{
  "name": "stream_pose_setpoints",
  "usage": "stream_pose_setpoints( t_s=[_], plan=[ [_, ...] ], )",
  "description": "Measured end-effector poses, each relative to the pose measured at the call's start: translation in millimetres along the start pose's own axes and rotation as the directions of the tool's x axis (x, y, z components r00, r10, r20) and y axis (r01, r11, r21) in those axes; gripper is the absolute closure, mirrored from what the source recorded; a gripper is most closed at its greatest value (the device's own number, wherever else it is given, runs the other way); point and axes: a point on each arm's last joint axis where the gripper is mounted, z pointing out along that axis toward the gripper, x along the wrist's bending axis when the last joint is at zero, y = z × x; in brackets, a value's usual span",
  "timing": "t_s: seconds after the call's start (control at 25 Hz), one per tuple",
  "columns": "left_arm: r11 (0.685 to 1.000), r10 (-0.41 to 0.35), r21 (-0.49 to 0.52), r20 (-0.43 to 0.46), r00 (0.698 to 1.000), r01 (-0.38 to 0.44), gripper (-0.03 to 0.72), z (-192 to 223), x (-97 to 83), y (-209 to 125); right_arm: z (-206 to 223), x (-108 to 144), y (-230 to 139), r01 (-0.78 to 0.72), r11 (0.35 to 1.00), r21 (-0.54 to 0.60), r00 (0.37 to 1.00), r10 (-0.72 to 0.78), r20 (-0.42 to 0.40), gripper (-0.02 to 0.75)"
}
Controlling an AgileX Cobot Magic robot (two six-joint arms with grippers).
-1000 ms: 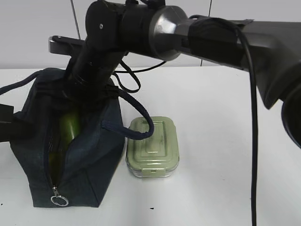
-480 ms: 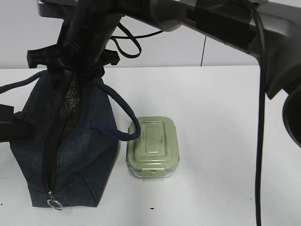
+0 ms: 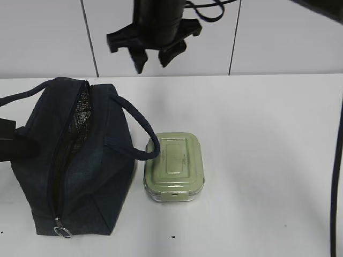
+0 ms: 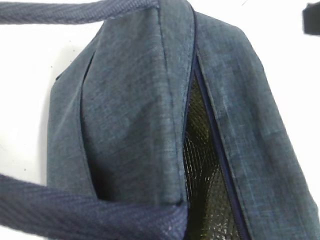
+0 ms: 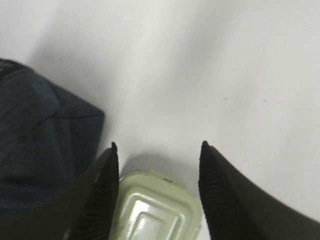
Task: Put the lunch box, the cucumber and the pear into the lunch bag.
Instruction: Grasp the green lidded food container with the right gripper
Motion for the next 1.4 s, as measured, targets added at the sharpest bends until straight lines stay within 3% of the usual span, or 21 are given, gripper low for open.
stream_pose_setpoints(
  t_s=[0.16,0.32,0.48,0.72,0.92,1.12,1.4],
  plan=[
    [1.0,0.0,0.0,0.0,1.0,0.0,0.704,0.0,0.0,0.0,-7.6,-51.6,8.0,-0.099,0.995,-0.02,0.994,0.1,0.046,0.362],
    [1.0,0.0,-0.001,-0.001,1.0,0.0,0.704,0.0,0.0,0.1,-6.0,-101.4,9.0,-0.212,0.977,-0.009,0.977,0.212,0.032,0.375],
    [1.0,0.0,0.0,0.0,1.0,0.0,0.704,0.0,0.0,0.0,3.1,-148.0,-0.2,-0.3,0.953,0.047,0.953,0.302,-0.026,0.385],
    [1.0,0.0,0.001,0.001,1.0,0.0,0.704,0.0,-0.1,-0.1,22.9,-205.9,-28.4,-0.387,0.908,0.159,0.878,0.415,-0.238,0.404],
    [1.0,0.0,0.001,0.001,1.0,0.0,0.704,0.0,-0.1,-0.1,33.2,-215.0,-54.1,-0.365,0.906,0.215,0.834,0.421,-0.357,0.405],
    [1.0,0.0,0.001,0.001,1.0,0.0,0.704,0.0,-0.1,-0.1,34.3,-197.8,-78.3,-0.305,0.92,0.245,0.79,0.388,-0.474,0.406],
    [1.0,-0.001,-0.001,0.0,1.0,0.001,0.704,0.0,0.0,0.1,18.3,-174.2,-119.7,-0.248,0.936,0.248,0.746,0.348,-0.567,0.406]
  ],
)
